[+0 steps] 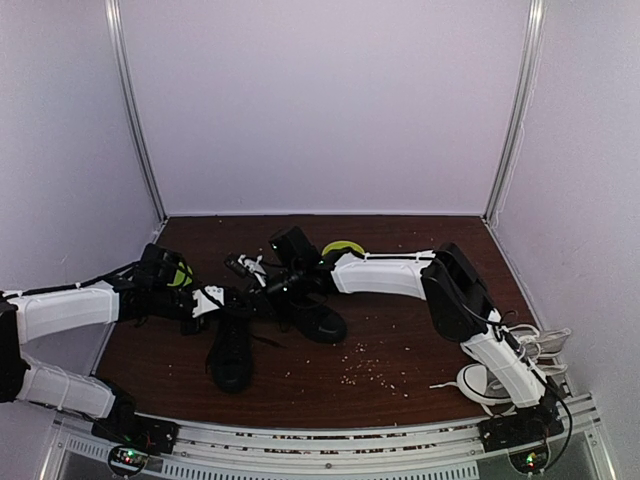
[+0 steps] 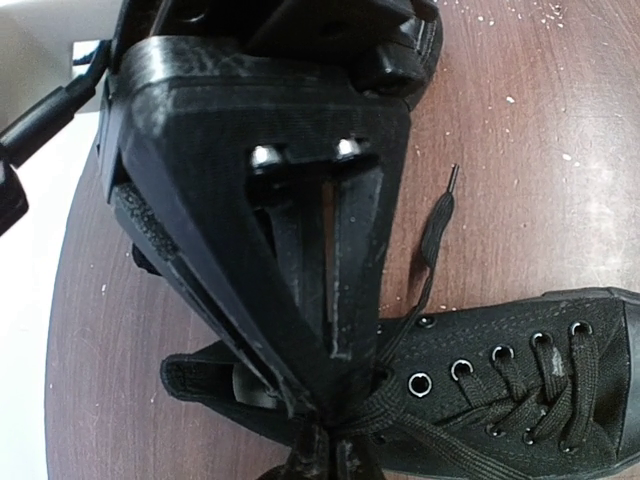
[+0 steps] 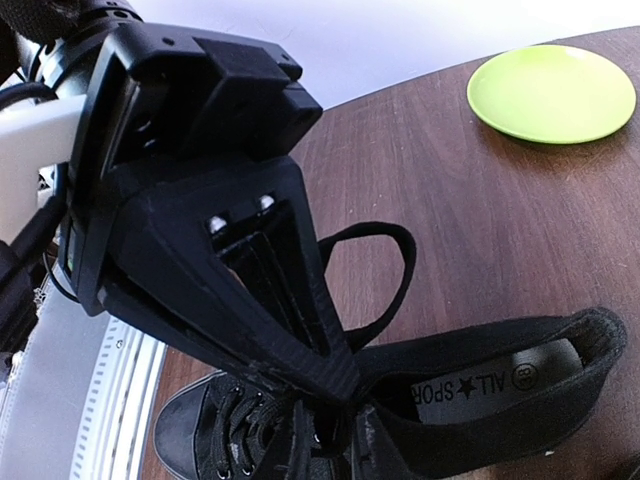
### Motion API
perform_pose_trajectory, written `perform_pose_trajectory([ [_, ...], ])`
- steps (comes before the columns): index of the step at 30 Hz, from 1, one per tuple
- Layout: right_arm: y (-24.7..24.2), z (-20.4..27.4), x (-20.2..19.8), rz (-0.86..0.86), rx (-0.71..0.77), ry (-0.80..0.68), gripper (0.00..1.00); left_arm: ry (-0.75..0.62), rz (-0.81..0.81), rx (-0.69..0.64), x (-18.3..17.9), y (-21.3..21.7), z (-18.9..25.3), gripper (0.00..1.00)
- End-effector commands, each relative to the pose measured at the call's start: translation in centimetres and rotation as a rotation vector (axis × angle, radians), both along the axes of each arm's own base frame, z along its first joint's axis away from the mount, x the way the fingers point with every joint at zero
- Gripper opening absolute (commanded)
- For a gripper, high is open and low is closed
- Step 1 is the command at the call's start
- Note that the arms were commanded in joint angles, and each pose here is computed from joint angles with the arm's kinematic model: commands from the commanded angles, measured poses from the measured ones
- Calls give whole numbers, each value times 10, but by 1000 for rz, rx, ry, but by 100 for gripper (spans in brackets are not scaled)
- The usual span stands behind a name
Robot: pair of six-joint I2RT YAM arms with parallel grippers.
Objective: Tie the shoes
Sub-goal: Cross the half-tied shoelace with the shoelace loop.
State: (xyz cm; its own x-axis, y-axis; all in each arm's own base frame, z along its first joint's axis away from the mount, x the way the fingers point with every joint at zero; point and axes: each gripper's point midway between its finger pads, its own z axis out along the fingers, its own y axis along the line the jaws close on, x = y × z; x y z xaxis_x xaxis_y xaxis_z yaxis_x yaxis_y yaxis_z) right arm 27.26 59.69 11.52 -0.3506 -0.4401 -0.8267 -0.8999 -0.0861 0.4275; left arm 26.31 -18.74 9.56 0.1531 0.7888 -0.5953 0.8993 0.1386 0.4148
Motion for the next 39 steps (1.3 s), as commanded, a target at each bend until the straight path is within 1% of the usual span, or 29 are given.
perform_pose_trajectory([
  [1,4,-7,-3,9,-12,-20,14,-36,14,-31,7,-1,9,0],
  [6,7,-14,0,-9,-28,-27,15,-33,6,-38,6,-3,9,0],
  [11,12,-9,-5,7,-7,-35,22,-26,1,-43,5,-4,9,0],
  [16,18,-4,-11,22,20,-47,26,-21,2,-44,5,-4,8,0],
  [18,18,-3,-10,12,17,-50,26,-19,0,-45,4,-4,8,0],
  [20,18,-3,-7,-2,15,-58,22,-17,-7,-51,3,-5,9,0],
  [24,16,4,-2,-36,16,-79,5,-16,-7,-50,2,-5,9,0],
  [26,12,12,3,-57,27,-84,2,-12,-11,-48,1,-5,8,0],
  [28,3,13,8,-83,22,-79,0,-9,-14,-46,0,-4,8,0],
  [32,-8,21,16,-116,29,-85,0,-7,-20,-41,-1,-4,7,0],
  [38,-11,32,17,-116,52,-66,0,13,-30,-32,-4,-4,5,0],
  [39,-11,33,18,-117,54,-61,2,12,-29,-31,-3,-4,5,0],
])
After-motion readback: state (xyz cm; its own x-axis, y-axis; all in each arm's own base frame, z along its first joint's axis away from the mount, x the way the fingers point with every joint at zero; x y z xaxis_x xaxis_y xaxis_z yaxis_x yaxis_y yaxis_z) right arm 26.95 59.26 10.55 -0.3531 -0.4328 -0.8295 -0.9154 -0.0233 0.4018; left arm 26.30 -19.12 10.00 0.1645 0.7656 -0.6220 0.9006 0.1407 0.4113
